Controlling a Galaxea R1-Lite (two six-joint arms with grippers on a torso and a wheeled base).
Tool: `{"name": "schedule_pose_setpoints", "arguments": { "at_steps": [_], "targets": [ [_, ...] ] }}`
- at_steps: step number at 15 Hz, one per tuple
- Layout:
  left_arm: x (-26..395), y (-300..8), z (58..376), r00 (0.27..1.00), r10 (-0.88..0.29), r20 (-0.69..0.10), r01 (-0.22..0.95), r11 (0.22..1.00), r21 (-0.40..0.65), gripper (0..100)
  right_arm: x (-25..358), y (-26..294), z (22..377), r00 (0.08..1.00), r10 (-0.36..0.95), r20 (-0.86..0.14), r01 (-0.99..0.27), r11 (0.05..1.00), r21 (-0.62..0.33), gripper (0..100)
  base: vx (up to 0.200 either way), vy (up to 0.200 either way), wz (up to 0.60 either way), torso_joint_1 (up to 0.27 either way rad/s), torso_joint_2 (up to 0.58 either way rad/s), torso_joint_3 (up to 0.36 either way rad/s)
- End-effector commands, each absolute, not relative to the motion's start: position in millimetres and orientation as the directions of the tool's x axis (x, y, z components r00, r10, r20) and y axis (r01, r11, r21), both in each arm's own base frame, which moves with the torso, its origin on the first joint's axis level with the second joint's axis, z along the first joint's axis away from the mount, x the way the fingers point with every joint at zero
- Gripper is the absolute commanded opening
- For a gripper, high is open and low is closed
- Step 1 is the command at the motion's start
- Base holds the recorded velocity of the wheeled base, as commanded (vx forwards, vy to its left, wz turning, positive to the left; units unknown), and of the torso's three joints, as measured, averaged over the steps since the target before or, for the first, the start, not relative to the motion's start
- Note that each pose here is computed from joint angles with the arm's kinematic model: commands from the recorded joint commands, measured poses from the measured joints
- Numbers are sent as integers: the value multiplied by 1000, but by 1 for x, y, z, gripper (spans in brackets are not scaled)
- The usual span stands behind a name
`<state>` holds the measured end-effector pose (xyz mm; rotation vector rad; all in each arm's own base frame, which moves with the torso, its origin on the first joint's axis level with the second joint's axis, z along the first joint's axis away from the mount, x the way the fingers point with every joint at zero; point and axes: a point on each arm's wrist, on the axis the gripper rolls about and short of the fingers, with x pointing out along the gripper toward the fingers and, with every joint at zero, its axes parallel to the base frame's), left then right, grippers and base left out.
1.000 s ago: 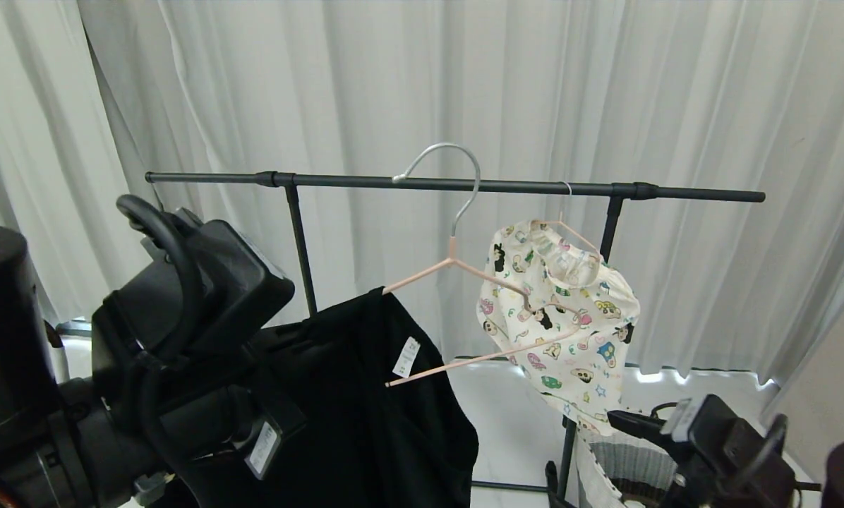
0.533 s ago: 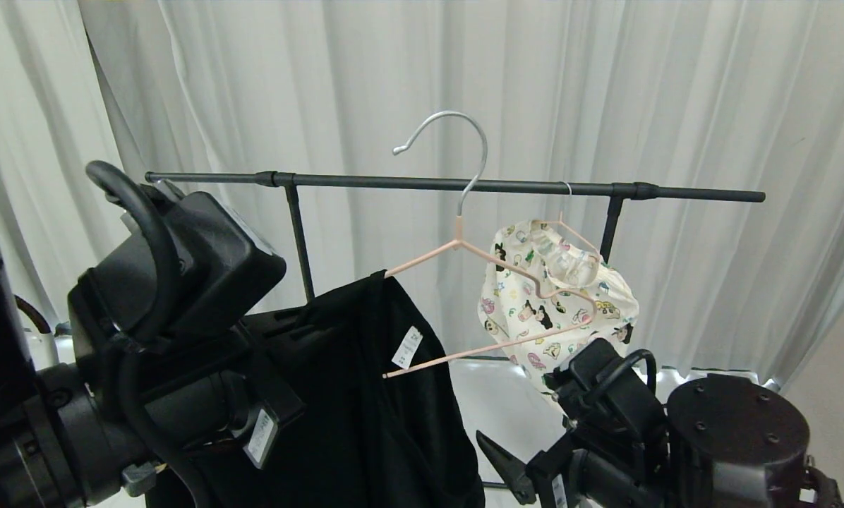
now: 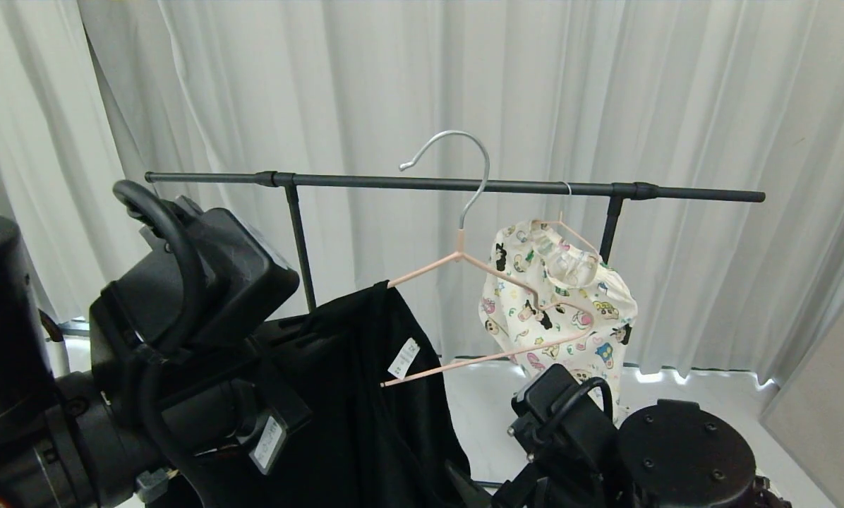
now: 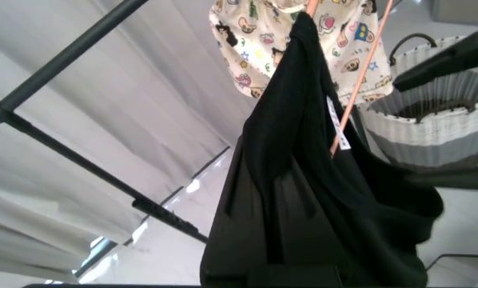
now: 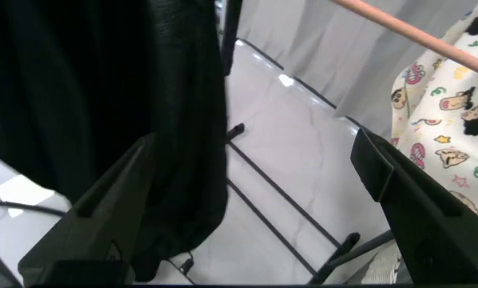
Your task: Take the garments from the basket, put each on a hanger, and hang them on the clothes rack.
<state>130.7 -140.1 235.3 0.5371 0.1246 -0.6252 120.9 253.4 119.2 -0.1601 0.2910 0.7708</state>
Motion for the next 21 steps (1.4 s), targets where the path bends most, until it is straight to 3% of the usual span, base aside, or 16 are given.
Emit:
{"name": "schedule_pose_setpoints", "arguments": {
  "at_steps": [1, 4, 8, 12, 16, 21],
  "targets": [
    [130, -139, 236, 812, -520, -264, 581, 684, 441, 0, 121, 258, 113, 677, 656, -334, -707, 705, -48, 100, 0, 0, 0, 0, 0, 0],
    [130, -140, 240, 814, -525, -248, 577, 688, 439, 0, 121, 259, 107, 689, 636, -349, -694, 717, -65, 100, 0, 0, 0, 0, 0, 0],
    [131, -139, 241, 831, -508, -227, 553, 708, 440, 0, 133, 239, 89, 769, 497, -402, -589, 795, -143, 100, 0, 0, 0, 0, 0, 0],
    [132, -136, 229, 851, -457, -259, 524, 719, 457, 0, 164, 201, 95, 858, 334, -390, -440, 870, -223, 100, 0, 0, 0, 0, 0, 0],
    [124, -128, 217, 846, -449, -288, 533, 707, 464, 0, 185, 173, 104, 905, 224, -362, -323, 915, -242, 100, 0, 0, 0, 0, 0, 0],
    [114, -111, 196, 844, -418, -336, 535, 698, 476, 0, 190, 157, 107, 919, 170, -354, -270, 928, -256, 100, 0, 0, 0, 0, 0, 0]
  ]
}}
